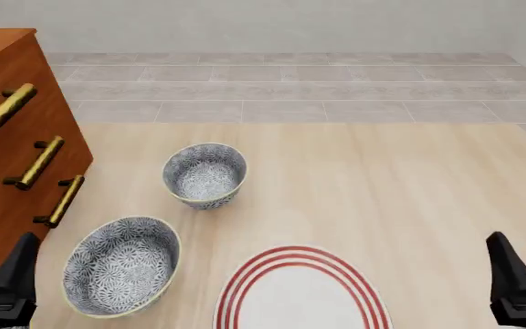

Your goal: Pick up the bowl and put it in the front on the plate.

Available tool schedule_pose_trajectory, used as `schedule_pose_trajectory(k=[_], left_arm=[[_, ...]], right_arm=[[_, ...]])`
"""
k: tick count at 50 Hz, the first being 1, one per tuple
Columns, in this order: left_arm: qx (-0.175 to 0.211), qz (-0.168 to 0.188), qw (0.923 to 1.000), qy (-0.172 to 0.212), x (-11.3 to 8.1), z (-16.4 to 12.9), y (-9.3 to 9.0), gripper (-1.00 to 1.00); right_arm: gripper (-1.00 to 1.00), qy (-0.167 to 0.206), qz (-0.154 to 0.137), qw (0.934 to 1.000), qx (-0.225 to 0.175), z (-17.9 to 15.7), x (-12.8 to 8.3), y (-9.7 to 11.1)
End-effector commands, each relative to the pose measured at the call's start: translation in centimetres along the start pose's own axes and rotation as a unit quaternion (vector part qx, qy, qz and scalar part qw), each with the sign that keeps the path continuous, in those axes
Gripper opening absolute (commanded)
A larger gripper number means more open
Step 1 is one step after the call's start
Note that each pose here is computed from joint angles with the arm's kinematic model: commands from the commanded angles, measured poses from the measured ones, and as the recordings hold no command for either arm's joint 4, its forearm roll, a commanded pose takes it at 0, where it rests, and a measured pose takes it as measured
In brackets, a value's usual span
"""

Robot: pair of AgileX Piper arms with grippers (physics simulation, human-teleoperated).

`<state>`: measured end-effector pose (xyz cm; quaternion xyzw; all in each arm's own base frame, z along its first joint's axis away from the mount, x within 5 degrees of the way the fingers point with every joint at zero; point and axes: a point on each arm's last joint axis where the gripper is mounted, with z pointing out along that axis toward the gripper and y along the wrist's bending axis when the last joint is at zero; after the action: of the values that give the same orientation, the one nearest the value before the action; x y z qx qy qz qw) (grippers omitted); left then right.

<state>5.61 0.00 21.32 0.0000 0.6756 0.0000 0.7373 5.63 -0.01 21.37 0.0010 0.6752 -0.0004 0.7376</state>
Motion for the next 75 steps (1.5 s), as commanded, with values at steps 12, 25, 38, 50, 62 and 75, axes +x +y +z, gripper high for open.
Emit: schedule_pose_trajectory(k=[12,25,38,50,62,75], left_arm=[[0.000,0.000,1.0000,0.000,0.0,0.0,0.0,1.00],[0.000,0.000,1.0000,0.000,0.0,0.0,0.0,1.00],[0.000,0.000,1.0000,0.000,0.0,0.0,0.0,1.00],[0.000,0.000,1.0000,0.000,0.0,0.0,0.0,1.00],[0.000,0.000,1.0000,0.000,0.0,0.0,0.0,1.00],[0.000,0.000,1.0000,0.000,0.0,0.0,0.0,1.00]], right_arm=[[1.00,0.008,0.009,0.9998,0.013,0.7,-0.8,-0.2],[1.00,0.021,-0.005,0.9995,-0.022,4.4,-5.5,0.4],[1.00,0.038,-0.047,0.9952,-0.077,8.2,-8.0,2.0],[1.00,0.056,-0.038,0.9891,-0.131,12.0,-11.0,4.4],[1.00,0.072,-0.021,0.9838,-0.163,14.7,-12.0,6.4],[1.00,0.088,-0.019,0.9756,-0.200,17.4,-12.5,9.2]])
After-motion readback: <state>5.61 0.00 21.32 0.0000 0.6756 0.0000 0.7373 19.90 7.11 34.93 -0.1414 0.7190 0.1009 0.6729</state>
